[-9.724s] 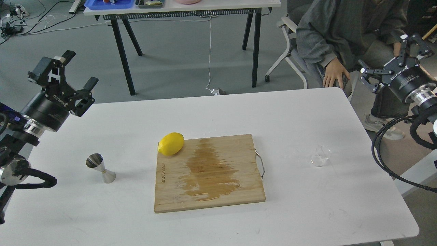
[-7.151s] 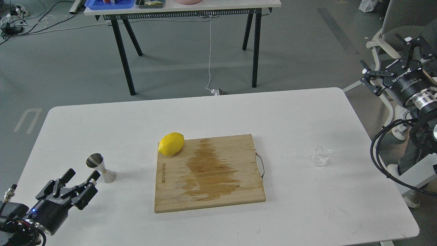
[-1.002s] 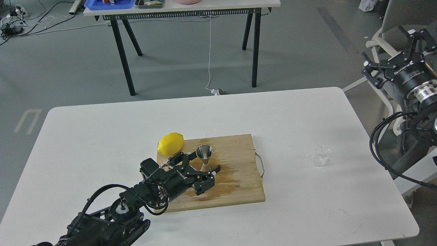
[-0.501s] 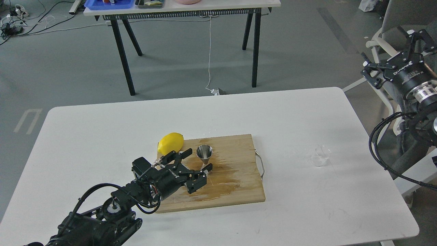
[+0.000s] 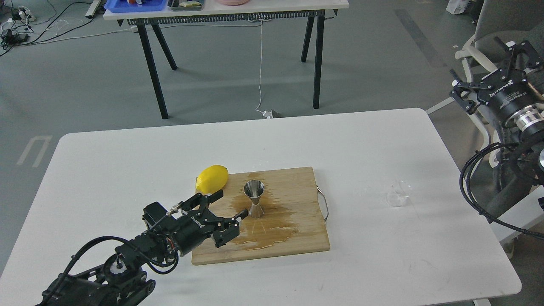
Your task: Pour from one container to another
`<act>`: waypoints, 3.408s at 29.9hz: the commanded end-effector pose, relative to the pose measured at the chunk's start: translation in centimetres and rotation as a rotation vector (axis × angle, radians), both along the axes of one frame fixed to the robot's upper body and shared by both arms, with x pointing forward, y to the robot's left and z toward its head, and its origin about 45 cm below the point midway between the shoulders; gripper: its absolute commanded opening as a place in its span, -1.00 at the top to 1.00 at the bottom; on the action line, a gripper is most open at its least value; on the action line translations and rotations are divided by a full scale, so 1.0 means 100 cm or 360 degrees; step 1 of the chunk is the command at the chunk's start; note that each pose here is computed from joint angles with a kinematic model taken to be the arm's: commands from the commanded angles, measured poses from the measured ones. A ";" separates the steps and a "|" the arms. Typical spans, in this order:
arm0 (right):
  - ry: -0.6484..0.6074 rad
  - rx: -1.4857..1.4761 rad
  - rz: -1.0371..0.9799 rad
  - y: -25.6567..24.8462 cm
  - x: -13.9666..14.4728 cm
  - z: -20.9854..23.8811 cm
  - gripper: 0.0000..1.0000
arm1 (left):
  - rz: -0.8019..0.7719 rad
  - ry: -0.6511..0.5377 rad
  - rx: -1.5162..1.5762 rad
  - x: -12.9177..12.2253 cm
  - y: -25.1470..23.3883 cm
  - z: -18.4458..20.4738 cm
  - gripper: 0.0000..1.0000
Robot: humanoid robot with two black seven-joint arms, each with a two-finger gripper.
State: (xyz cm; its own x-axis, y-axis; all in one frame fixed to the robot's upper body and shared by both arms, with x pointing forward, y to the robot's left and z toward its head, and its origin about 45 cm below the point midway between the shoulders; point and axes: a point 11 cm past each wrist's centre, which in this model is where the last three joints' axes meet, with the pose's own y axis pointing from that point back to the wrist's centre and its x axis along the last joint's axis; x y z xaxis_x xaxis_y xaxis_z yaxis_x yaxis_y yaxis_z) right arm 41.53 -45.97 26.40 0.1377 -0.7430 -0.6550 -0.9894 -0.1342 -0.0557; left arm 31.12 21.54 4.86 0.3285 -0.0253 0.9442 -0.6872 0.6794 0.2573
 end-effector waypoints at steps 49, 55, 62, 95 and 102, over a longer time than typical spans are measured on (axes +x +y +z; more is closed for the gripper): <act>0.1052 0.0655 -0.0462 0.004 -0.059 -0.023 -0.92 | 0.0509 0.1010 -0.2062 0.051 0.135 0.202 -0.97; 0.1284 0.0622 -0.0445 0.002 -0.102 -0.063 -0.94 | 0.0579 0.1019 -0.2063 0.044 0.140 0.189 -0.97; 0.1372 0.0764 -0.0318 0.024 -0.131 -0.112 -0.94 | 0.0618 0.1039 -0.2052 0.038 0.144 0.180 -0.97; 0.1241 0.0830 -0.0147 0.058 -0.156 -0.198 -0.94 | 0.0697 0.1050 -0.2037 0.033 0.154 0.167 -0.97; 0.1228 0.0860 -0.0132 0.068 -0.146 -0.201 -0.94 | 0.0713 0.1057 -0.2015 0.031 0.155 0.162 -0.97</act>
State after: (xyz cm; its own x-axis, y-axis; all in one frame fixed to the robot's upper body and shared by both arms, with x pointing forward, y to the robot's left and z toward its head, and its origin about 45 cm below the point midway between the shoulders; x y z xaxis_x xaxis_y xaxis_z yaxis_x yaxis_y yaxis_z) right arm 26.63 -39.68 6.37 -0.5225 -0.3049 -0.7963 -0.7815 -0.2023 0.5902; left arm 34.27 37.05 21.18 0.4521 0.8899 -0.0610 -0.8911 0.4536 0.0122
